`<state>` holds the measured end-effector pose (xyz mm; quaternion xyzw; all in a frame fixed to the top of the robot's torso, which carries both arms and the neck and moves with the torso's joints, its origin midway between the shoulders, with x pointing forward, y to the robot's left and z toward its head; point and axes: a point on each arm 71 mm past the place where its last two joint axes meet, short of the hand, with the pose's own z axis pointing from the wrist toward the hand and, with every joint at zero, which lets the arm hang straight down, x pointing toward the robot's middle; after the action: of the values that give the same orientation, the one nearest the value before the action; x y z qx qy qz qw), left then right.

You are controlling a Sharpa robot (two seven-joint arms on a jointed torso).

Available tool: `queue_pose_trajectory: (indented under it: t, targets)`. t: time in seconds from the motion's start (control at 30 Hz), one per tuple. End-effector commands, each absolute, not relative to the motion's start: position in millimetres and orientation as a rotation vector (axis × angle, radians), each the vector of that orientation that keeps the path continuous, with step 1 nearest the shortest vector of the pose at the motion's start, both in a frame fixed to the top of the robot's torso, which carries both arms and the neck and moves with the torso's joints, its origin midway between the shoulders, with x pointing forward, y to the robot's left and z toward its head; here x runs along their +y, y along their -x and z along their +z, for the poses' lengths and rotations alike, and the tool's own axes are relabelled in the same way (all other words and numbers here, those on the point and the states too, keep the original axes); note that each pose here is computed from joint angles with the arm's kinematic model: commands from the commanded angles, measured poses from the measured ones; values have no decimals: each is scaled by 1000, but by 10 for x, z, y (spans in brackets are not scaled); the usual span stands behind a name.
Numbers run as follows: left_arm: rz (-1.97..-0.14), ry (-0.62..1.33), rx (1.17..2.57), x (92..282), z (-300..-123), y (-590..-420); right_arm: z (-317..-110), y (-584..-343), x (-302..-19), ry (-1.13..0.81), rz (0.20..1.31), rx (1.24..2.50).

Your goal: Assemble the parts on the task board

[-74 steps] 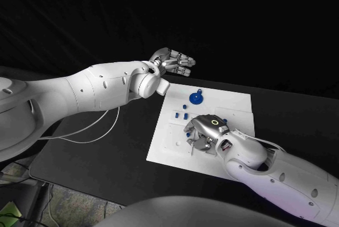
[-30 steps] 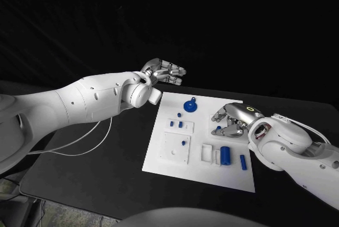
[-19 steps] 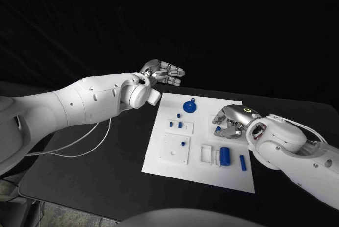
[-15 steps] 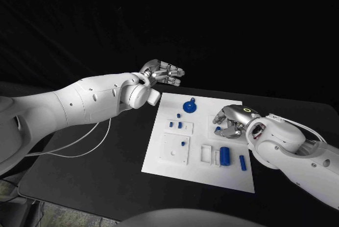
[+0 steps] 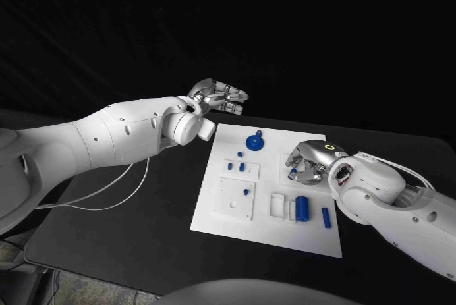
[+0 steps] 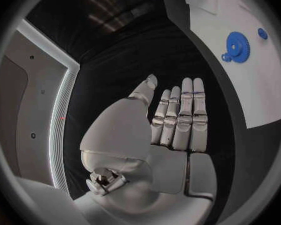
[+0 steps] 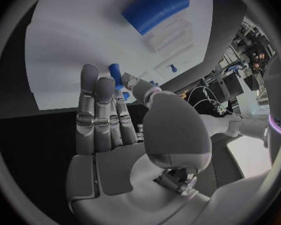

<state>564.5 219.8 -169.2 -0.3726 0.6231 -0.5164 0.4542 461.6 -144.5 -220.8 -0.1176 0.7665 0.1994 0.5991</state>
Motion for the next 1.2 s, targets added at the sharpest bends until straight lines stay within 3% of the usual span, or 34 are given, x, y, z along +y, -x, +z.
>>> queue_pose_trajectory:
  t: [0.03,1.2]
  targets:
    - [-1291,907,1542,2176,-1684,-5643,-2228,-4615,-1445,303,443,1793]
    - [-1293,908,1552,2164,-1700,-5646,-2250,-4617,-1444,281,437,1813]
